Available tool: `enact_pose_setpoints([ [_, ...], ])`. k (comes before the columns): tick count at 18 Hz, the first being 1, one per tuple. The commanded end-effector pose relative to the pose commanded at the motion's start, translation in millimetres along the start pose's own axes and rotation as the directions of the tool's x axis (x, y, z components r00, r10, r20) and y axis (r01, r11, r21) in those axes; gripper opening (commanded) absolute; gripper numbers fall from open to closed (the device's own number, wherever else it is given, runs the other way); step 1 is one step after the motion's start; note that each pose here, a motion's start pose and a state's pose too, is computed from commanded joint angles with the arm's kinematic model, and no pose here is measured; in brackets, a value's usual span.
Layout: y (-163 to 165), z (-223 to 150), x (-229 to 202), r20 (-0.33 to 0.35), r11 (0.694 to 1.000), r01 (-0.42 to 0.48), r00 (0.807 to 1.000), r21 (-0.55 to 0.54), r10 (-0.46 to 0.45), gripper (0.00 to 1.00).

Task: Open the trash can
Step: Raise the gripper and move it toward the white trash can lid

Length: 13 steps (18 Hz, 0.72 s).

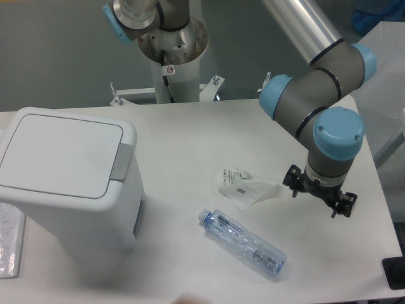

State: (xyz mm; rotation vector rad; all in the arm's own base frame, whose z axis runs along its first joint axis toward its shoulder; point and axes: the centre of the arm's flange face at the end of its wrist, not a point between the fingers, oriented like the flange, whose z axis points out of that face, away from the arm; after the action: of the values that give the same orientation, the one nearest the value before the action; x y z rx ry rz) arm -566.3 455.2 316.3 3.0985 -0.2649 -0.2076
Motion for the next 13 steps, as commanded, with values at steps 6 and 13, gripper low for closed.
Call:
enact_pose_setpoints([
  [6, 3, 4, 2, -0.019, 1.0, 0.003, 1.0, 0.025, -0.002, 1.0],
  [13, -3, 7, 22, -0.027, 0.993, 0.061, 0.998, 0.099, -0.058, 1.0],
])
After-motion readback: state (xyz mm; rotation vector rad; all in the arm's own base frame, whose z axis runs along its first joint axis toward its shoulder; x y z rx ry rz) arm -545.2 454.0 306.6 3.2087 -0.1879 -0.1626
